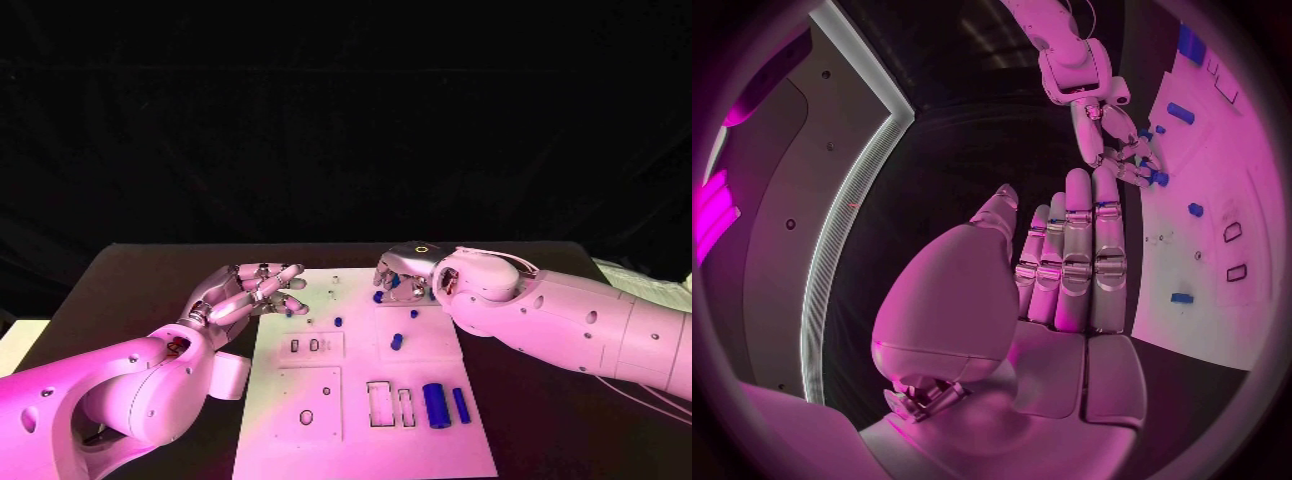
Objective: Assemble the parts on the task board
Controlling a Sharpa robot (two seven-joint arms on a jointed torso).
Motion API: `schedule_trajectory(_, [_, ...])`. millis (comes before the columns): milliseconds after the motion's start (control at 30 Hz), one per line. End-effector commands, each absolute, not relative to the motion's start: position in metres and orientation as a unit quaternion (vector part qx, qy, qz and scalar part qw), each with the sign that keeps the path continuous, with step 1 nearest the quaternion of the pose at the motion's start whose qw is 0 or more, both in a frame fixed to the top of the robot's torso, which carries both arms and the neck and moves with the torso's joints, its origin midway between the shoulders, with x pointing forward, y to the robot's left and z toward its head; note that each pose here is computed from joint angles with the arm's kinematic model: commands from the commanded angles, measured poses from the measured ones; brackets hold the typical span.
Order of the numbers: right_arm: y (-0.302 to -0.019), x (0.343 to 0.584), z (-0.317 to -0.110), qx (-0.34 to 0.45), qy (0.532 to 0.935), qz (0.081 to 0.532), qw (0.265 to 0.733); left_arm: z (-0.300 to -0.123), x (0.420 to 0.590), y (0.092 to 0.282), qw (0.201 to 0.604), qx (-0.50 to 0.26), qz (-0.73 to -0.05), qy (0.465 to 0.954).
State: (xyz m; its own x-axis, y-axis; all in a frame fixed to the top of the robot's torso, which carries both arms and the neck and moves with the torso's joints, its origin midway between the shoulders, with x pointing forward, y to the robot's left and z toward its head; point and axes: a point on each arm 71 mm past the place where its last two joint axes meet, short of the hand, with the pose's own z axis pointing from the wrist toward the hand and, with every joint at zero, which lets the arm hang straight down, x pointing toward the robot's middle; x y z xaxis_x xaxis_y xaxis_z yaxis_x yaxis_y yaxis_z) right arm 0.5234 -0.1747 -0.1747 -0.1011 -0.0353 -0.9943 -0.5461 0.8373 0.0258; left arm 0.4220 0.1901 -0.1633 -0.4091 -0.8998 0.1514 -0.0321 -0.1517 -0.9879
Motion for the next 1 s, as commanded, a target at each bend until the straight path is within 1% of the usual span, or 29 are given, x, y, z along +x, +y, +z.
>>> schedule_trajectory(33, [-0.173,0.524,-0.176,-0.219,0.719,0.185,0.633,-0.161,0.421,0.189,0.335,-0.418,-0.638,0.553])
schedule_trajectory(733, [-0.162,0.524,-0.179,-0.233,0.727,0.191,0.617,-0.161,0.423,0.191,0.339,-0.421,-0.633,0.555])
schedule_trajectory(1000, [-0.163,0.525,-0.179,-0.238,0.721,0.183,0.624,-0.162,0.423,0.192,0.339,-0.422,-0.631,0.556])
